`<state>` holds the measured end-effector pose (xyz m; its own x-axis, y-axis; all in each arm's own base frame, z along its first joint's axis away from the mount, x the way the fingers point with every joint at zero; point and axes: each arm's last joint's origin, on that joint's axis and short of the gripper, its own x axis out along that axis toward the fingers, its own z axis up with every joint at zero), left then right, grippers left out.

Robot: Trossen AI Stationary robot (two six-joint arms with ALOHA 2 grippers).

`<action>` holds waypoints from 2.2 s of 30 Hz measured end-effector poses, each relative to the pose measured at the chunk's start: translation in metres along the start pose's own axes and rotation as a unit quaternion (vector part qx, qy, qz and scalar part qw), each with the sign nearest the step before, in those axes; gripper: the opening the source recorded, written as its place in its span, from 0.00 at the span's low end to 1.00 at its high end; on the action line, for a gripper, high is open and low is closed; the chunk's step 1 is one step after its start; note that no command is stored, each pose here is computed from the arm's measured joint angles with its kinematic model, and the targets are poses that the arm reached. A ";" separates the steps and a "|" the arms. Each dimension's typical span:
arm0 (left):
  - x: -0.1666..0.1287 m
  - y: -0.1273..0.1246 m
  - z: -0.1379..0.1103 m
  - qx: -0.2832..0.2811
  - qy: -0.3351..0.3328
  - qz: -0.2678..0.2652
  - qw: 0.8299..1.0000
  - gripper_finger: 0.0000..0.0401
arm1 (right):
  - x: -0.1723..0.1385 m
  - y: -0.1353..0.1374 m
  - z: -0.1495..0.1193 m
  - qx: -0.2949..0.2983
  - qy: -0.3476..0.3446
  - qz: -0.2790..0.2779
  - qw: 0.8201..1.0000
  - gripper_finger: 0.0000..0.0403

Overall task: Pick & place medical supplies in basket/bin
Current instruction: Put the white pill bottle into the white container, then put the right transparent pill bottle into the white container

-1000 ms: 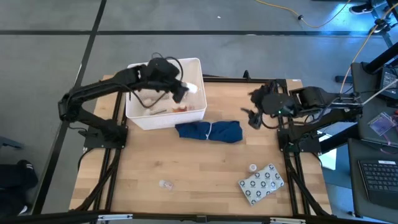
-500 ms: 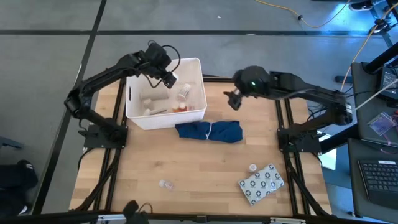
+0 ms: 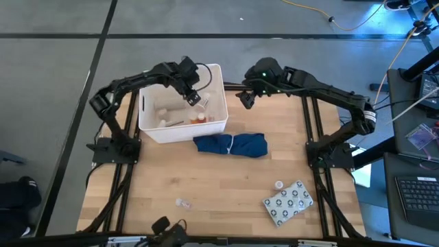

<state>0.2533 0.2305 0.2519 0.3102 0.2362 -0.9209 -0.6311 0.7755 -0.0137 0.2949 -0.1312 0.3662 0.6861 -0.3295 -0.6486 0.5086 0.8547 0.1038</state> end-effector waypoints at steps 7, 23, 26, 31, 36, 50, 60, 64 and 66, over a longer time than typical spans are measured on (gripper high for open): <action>0.033 -0.004 0.002 0.020 0.034 0.029 0.999 0.40 | 0.003 0.000 -0.001 0.012 0.004 0.000 1.000 0.79; 0.054 -0.006 0.003 0.021 0.047 0.024 0.998 0.49 | 0.002 0.003 -0.009 0.012 0.052 0.045 0.998 0.79; 0.054 -0.006 0.003 0.021 0.047 0.023 0.998 0.52 | 0.000 0.003 -0.012 0.022 0.070 0.052 0.996 0.79; 0.036 -0.006 0.005 0.012 0.025 0.026 0.999 0.55 | -0.020 0.002 -0.017 0.047 0.084 0.048 0.994 0.79; -0.008 -0.005 0.006 -0.002 -0.041 0.032 0.999 0.54 | -0.049 0.009 -0.024 0.071 0.093 0.054 0.992 0.79; -0.162 -0.068 -0.014 0.034 -0.347 -0.140 0.927 0.46 | -0.078 0.083 -0.092 0.053 0.279 0.032 0.958 0.79; -0.164 -0.173 -0.027 0.093 -0.360 -0.254 0.893 0.45 | -0.105 0.122 -0.152 0.068 0.322 0.032 0.944 0.79; -0.149 -0.197 -0.029 0.078 -0.337 -0.256 0.902 0.44 | -0.104 0.135 -0.181 0.072 0.317 0.006 0.946 0.79; -0.138 -0.208 -0.030 0.073 -0.319 -0.258 0.909 0.44 | -0.098 0.141 -0.195 0.076 0.313 0.002 0.947 0.79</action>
<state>0.3203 0.0194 0.3702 0.9172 0.0742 -0.3914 -0.1976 0.9379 -0.2851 0.1977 0.1003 0.2977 0.2697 0.0175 -0.9628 0.6086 0.7718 0.1845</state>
